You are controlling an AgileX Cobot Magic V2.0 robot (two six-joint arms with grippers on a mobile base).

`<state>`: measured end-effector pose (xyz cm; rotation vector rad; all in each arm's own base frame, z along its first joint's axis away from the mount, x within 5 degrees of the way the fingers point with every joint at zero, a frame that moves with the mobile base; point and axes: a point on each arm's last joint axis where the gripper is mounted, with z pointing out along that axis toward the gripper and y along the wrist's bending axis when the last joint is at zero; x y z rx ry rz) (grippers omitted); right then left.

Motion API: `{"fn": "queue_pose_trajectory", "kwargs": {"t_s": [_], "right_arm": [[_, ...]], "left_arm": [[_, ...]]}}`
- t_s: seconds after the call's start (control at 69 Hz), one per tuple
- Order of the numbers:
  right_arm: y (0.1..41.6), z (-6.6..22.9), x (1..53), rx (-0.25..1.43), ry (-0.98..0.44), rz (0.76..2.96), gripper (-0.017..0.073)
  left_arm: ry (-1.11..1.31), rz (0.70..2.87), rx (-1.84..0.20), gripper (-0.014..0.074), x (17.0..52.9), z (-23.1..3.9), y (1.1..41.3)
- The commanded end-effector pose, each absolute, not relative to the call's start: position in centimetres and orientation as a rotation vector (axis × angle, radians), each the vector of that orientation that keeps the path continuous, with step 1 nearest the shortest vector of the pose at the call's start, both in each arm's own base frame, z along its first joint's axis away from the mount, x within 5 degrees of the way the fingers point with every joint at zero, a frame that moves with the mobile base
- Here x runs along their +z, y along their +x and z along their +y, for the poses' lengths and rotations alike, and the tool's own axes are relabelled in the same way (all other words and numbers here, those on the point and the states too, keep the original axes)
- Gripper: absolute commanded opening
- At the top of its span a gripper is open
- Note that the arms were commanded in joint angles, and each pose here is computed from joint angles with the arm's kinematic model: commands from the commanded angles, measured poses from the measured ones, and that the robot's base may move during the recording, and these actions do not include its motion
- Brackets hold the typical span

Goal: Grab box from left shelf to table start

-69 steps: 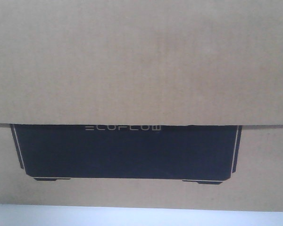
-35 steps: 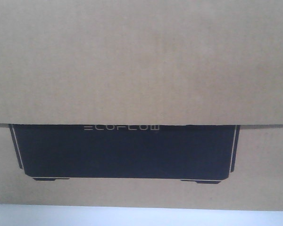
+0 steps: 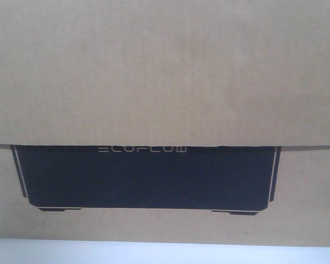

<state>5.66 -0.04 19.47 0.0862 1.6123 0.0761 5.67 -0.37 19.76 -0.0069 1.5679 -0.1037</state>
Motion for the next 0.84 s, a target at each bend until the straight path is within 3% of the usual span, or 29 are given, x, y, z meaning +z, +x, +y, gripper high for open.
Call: {"fn": "queue_pose_trajectory", "kwargs": {"t_s": [0.0,0.826], "right_arm": [[5.63,-0.05,20.09,0.075,0.083,1.514,0.0056],[5.63,-0.05,20.09,0.075,0.083,1.514,0.0056]], "left_arm": [[-0.022,1.458,-0.107,-0.0099,20.81,-0.27,5.49],[-0.022,1.458,-0.107,-0.0099,20.81,-0.27,5.49]]}}
